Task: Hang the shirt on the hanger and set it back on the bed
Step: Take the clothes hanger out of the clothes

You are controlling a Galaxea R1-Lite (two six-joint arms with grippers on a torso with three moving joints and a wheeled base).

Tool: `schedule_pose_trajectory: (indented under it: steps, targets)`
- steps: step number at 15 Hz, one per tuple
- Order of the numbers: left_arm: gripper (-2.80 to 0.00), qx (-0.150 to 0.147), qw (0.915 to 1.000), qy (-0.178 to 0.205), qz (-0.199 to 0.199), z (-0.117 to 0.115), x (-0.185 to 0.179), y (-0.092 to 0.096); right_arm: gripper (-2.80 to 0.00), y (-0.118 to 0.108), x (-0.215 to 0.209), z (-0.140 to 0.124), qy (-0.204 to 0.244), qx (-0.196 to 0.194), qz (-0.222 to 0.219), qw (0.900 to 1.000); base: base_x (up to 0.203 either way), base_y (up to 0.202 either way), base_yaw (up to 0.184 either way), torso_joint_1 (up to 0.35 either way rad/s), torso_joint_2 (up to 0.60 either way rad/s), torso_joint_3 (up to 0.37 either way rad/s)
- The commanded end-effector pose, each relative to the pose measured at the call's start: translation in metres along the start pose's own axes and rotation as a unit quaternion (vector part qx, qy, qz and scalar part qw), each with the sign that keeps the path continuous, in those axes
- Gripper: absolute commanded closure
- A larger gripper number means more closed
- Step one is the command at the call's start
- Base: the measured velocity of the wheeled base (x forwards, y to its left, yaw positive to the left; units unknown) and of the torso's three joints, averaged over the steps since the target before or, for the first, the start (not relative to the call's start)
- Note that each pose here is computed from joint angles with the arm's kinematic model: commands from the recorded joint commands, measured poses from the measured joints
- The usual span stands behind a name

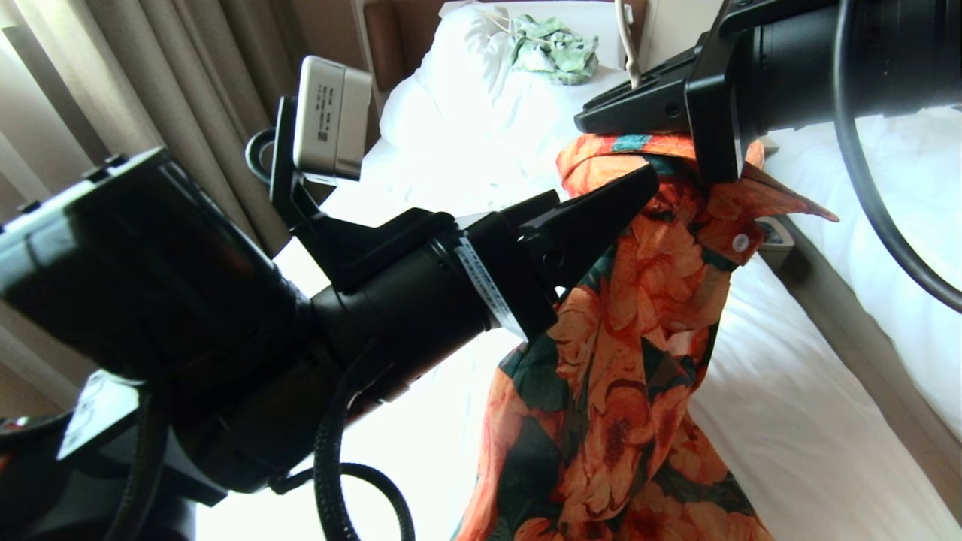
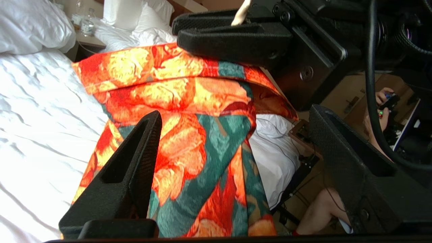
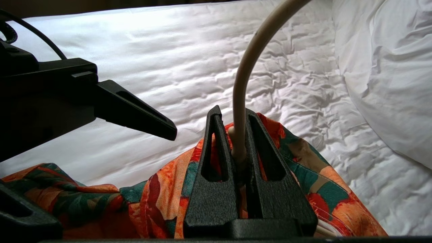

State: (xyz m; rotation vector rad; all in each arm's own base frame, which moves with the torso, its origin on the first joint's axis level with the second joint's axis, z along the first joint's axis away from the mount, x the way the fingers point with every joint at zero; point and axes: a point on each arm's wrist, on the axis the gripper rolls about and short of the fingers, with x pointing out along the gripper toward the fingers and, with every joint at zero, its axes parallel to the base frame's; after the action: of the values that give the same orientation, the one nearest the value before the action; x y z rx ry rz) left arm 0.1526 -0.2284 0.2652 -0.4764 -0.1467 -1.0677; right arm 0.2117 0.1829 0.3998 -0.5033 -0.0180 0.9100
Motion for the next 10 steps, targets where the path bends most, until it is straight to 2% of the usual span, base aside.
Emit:
schedule_pose_trajectory:
  steps: [1, 3, 7, 10]
  targets:
    - [-2.8, -0.001, 1.0, -0.006, -0.003, 0.003, -0.011, -0.001, 0.0, -0.003, 0.001, -0.002, 0.002, 0.0, -0.004, 1.0, 0.0, 0.0, 0.0, 0.0, 0.0, 0.0]
    - [-2.8, 0.004, 0.9993, -0.035, -0.009, 0.007, -0.015, 0.002, 0.0, -0.005, 0.001, -0.002, -0.001, -0.001, -0.009, 1.0, 0.0, 0.0, 0.0, 0.0, 0.0, 0.0]
    - [-2.8, 0.02, 0.999, -0.041, 0.001, 0.017, -0.03, 0.017, 0.0, -0.008, 0.0, -0.003, 0.0, 0.001, -0.016, 1.0, 0.0, 0.0, 0.0, 0.0, 0.0, 0.0]
    - [-2.8, 0.029, 0.9983, -0.046, 0.024, 0.021, -0.036, 0.028, 0.0, -0.01, -0.002, -0.004, 0.0, 0.005, -0.018, 1.0, 0.0, 0.0, 0.0, 0.0, 0.0, 0.0]
